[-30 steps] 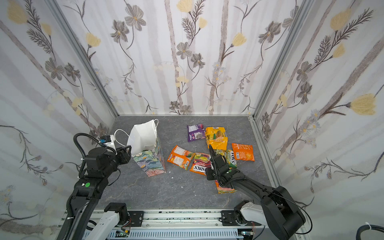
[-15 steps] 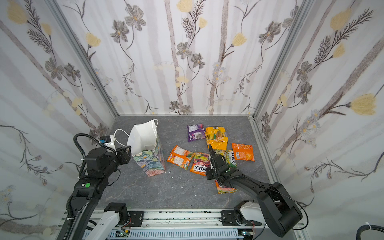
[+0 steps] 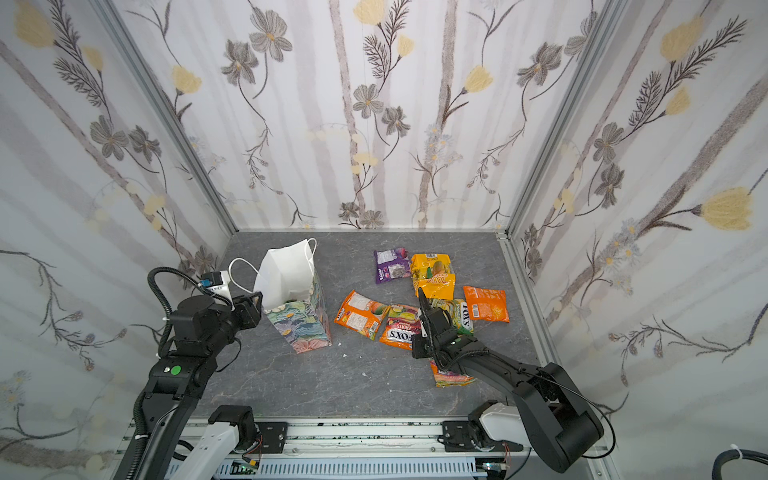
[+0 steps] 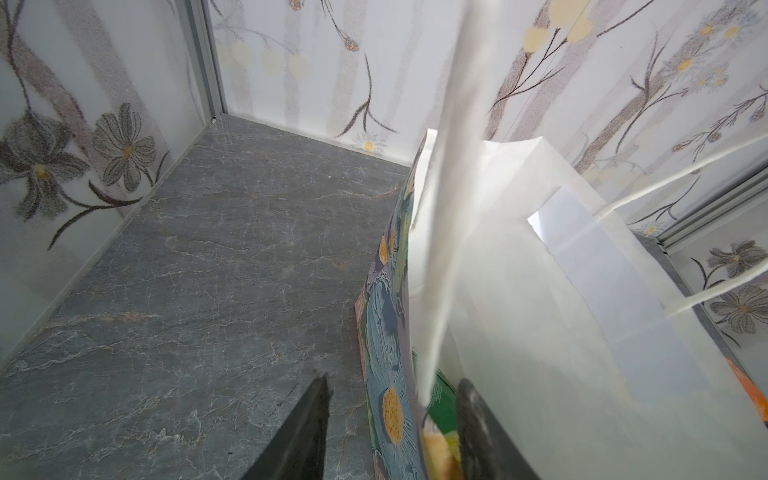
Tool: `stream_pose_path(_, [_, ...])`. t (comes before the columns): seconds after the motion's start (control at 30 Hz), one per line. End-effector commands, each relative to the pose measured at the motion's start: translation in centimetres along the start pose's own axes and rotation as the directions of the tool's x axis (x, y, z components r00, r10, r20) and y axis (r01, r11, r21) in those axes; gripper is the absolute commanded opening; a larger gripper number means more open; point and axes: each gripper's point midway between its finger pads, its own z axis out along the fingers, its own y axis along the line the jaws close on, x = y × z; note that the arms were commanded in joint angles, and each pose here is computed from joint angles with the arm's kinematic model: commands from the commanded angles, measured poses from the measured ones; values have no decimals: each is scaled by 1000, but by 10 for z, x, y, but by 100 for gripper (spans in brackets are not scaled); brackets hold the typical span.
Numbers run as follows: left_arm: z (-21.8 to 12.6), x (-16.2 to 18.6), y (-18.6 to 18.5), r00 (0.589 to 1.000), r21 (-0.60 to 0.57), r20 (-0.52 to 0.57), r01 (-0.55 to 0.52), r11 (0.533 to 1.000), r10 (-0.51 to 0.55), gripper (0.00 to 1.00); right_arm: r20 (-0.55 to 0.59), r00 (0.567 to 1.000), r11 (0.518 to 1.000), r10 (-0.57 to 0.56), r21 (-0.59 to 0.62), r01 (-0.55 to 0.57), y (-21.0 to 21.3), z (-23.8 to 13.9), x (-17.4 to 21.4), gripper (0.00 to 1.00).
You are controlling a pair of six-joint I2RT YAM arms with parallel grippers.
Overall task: Place the snacks into the paper bag
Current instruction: 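Lower the right gripper onto the edge of an orange Fox's Fruits bag, then close the right gripper on the Fox's Fruits bag's corner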
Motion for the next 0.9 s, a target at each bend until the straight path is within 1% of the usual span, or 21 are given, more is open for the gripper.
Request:
stream_pose_path(0.0, [0, -2, 1, 1000, -6, 8, 0, 1000, 0, 49, 10, 1000, 1000, -2, -1, 2, 0, -2, -2, 0])
stream_pose_path(0.27, [0, -2, 2, 1000, -11, 13, 1, 1000, -1, 49, 23, 1000, 1000, -20, 12, 20, 2, -10, -12, 0])
stream_pose_path(0.43, [-1, -2, 1, 1000, -9, 14, 1, 1000, -1, 48, 55, 997, 999, -45, 3, 45, 7, -22, -24, 0])
stream_pose_path(0.87, [-1, -3, 1, 1000, -8, 17, 2, 1000, -2, 49, 149, 988, 991, -49, -116, 67, 37, -56, -55, 0])
